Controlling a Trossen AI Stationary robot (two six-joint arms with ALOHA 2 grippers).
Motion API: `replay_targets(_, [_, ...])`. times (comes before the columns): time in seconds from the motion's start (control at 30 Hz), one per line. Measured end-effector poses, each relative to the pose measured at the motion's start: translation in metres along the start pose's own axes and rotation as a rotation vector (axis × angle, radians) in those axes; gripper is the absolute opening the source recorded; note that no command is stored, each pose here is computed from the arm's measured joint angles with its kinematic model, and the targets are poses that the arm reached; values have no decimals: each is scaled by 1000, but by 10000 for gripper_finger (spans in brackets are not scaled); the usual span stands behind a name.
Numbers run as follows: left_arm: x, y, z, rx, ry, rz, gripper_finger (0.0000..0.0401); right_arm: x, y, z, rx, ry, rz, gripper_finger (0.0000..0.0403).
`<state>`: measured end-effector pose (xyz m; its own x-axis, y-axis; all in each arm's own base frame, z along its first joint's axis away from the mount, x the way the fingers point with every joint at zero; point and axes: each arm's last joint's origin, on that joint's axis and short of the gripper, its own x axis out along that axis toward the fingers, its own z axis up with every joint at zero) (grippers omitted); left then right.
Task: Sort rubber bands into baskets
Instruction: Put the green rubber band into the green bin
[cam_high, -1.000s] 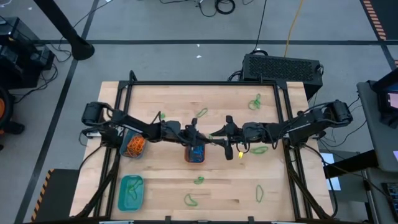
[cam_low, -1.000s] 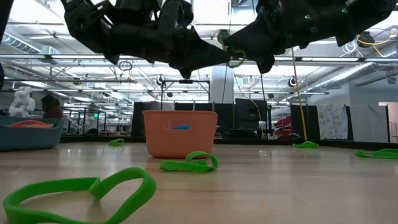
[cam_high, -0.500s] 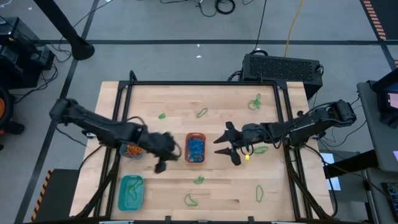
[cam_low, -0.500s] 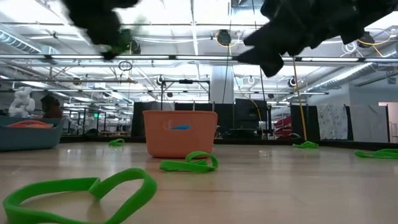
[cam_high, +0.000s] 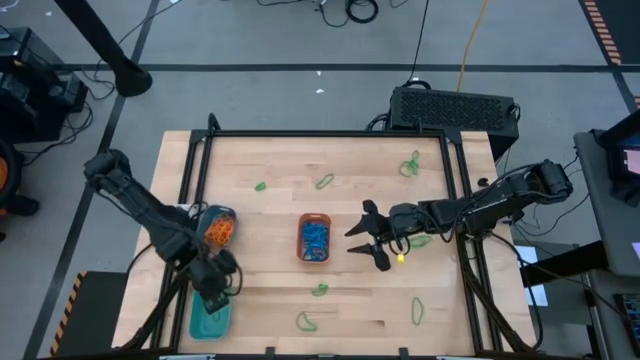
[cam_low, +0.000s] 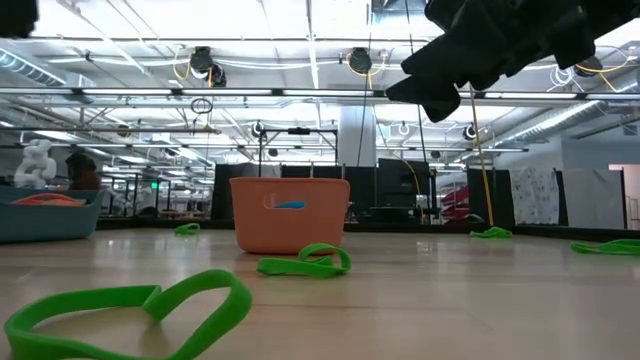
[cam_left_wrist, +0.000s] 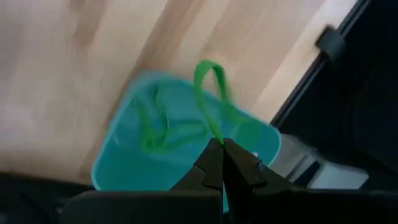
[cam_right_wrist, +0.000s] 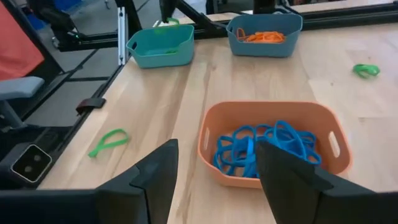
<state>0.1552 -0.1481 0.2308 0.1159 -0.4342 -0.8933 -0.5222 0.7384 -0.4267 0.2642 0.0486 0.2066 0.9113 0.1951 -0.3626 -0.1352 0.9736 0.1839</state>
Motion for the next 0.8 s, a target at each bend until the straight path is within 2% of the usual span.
replay_targets(0.33, [11,3,-30,-104,48,64,3,0,0,4,-93,-45,3,205])
replay_targets(0.8, [14,5,-40,-65,73,80,32,0,0,4,-104,-38,2,205])
